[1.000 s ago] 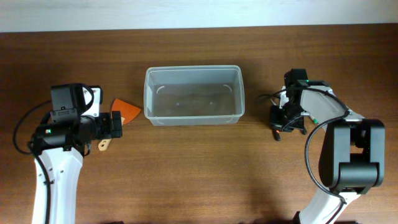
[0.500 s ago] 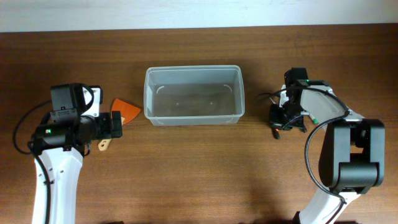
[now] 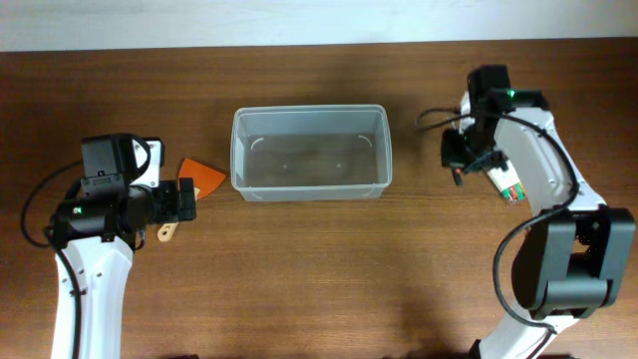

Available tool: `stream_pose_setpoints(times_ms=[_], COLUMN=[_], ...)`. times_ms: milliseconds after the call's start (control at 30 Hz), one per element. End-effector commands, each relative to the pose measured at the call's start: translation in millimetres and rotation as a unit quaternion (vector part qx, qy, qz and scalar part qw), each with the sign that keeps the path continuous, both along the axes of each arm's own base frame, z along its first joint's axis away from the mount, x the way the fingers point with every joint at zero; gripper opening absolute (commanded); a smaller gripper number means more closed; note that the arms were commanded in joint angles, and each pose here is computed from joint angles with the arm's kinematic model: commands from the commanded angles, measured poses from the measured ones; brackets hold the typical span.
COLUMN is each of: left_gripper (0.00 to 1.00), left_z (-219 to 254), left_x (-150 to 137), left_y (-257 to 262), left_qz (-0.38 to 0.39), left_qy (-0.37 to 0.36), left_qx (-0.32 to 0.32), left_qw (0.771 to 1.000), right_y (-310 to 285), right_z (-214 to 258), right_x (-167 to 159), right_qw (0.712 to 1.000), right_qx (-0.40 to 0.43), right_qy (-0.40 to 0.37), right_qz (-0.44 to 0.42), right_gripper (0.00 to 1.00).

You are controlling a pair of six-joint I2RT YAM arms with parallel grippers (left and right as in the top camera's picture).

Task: Pack container
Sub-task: 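Carry the pliers into the clear container and release them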

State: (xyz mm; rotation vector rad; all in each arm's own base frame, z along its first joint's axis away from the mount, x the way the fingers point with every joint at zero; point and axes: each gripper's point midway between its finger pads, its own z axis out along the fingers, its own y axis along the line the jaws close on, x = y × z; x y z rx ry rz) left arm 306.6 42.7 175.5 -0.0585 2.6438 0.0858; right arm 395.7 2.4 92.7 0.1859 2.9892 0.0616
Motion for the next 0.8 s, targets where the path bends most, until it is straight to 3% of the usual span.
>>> stream_pose_setpoints(times_ms=[0, 167, 300, 467, 767], left_gripper=[0.99, 0.99, 0.99, 0.99, 0.99], left_z=[3, 3, 3, 3, 3], left_x=[1, 1, 1, 1, 1], left_y=[0, 0, 0, 0, 0], left_qz=[0.004, 0.004, 0.004, 0.004, 0.004], left_qy=[-0.005, -0.006, -0.006, -0.006, -0.006], left_qx=[-0.006, -0.006, -0.006, -0.007, -0.007], left_qw=[1.000, 1.000, 1.000, 1.000, 1.000], right_y=[27, 87, 138, 184, 237], right_z=[54, 99, 108, 90, 36], right_x=[20, 23, 6, -19, -5], right_qw=[0.994, 0.970, 0.929, 0.868, 0.806], right_qx=[-0.019, -0.029, -0.040, -0.043, 0.027], right_qy=[-0.066, -0.107, -0.112, -0.091, -0.099], right_qz=[0.079, 0.216, 0.350, 0.486, 0.583], right_gripper=[0.04, 0.04, 0.04, 0.04, 0.04])
